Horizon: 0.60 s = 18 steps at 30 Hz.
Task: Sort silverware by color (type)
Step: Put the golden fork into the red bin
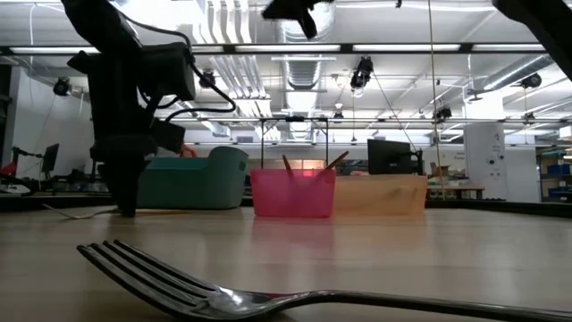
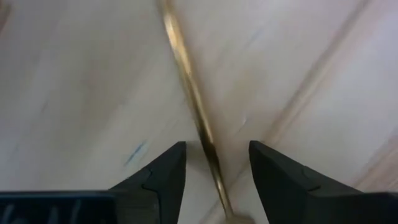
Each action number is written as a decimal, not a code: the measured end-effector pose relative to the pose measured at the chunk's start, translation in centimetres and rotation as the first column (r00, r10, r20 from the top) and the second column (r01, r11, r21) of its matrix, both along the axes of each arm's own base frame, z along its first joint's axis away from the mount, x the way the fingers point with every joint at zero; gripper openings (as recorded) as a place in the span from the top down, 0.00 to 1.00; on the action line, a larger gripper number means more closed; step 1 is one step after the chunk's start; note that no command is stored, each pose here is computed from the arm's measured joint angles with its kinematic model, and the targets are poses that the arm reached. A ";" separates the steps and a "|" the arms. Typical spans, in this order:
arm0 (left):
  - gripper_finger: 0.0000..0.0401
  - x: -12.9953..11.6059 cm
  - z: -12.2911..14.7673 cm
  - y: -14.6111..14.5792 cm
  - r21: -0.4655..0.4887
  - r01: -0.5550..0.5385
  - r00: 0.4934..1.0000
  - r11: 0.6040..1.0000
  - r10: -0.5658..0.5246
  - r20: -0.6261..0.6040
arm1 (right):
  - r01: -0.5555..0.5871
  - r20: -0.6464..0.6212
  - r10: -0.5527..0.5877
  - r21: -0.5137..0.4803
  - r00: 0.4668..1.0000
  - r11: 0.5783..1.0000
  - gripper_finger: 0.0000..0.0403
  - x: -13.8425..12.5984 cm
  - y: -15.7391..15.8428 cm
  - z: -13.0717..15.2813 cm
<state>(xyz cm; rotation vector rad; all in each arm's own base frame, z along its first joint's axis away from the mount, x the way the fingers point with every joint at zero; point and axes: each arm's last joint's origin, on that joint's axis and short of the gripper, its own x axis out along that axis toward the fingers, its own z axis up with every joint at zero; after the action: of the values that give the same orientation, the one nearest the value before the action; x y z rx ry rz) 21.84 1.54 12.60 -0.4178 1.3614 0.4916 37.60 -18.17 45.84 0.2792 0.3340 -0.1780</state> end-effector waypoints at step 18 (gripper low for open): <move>0.76 -0.1 3.2 -1.8 -0.084 0.407 0.900 0.910 -0.383 0.211 | -0.034 0.018 0.030 0.253 0.999 0.967 0.94 -3.1 6.9 3.7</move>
<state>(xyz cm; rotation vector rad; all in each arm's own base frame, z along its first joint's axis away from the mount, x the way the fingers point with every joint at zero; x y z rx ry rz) 21.75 -0.23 15.82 -0.2710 1.2529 0.0256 34.48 -11.28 49.59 0.5271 0.3469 -0.1009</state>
